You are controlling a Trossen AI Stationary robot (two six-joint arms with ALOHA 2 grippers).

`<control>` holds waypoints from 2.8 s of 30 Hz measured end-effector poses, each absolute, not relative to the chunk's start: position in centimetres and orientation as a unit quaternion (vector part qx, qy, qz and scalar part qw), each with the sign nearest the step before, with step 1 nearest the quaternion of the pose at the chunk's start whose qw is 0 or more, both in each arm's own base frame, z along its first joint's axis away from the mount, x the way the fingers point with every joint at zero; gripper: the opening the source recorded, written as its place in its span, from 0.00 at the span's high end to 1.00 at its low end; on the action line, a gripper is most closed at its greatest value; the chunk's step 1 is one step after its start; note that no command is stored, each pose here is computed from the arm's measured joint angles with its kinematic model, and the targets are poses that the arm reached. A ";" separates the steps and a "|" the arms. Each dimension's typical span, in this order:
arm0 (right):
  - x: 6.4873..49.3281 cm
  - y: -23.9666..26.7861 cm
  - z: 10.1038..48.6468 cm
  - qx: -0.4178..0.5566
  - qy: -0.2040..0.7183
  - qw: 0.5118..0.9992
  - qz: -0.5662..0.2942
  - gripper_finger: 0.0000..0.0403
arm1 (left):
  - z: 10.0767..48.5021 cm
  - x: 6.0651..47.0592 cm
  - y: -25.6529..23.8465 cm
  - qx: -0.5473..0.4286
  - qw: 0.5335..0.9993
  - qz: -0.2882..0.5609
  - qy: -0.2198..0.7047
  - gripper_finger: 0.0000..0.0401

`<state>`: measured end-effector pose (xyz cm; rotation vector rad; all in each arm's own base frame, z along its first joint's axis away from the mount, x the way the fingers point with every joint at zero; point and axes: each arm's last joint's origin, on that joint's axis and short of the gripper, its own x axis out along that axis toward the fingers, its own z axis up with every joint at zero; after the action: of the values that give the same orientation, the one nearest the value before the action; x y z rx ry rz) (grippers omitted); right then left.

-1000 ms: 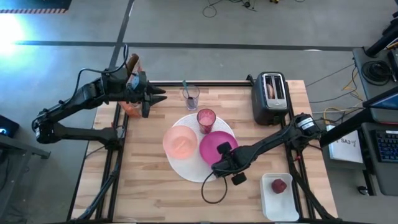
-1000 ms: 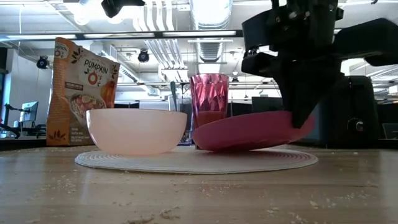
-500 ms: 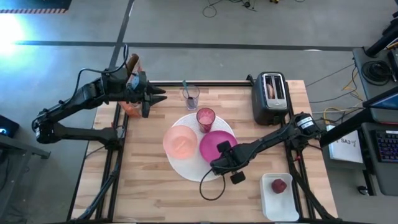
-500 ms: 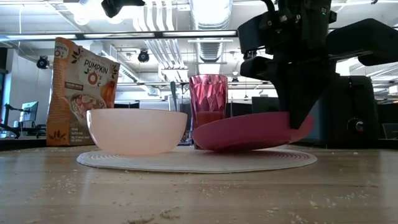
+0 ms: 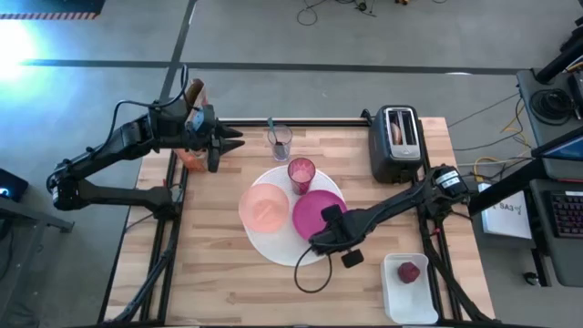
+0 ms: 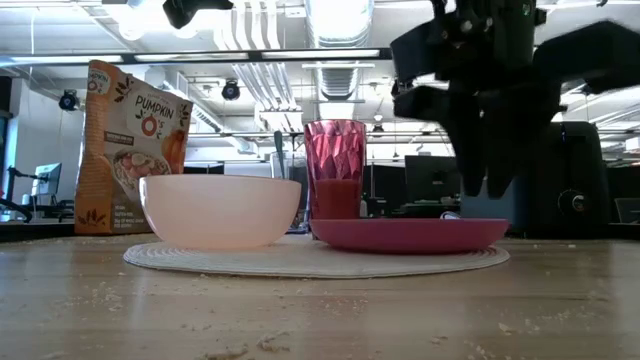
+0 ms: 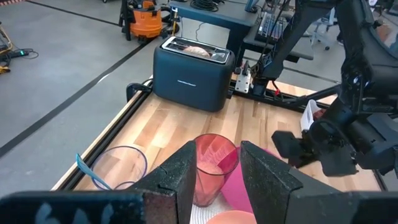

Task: Arrange a breakfast setting
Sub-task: Pour the cereal into the orange bowl

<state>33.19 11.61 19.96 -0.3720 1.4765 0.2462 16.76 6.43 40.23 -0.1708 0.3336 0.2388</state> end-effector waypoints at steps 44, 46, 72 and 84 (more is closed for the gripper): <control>18.8 3.0 20.7 0.000 0.277 0.959 -0.059 0.85 | 39.8 16.8 6.5 -0.094 0.973 0.120 0.175 0.73; 18.4 2.9 20.0 -0.005 0.285 0.957 -0.058 0.84 | 39.6 16.9 6.5 -0.094 0.973 0.120 0.176 0.73; 14.4 2.1 12.4 0.035 0.174 0.982 -0.058 0.84 | 37.0 17.5 6.7 -0.102 0.966 0.120 0.205 0.73; 13.8 2.0 14.3 -0.037 0.108 0.993 -0.042 0.83 | 37.0 17.5 6.7 -0.104 0.966 0.121 0.204 0.73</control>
<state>13.77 1.96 14.32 -0.0735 0.2158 -0.0833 17.51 6.74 36.96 -0.2101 0.4135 0.2445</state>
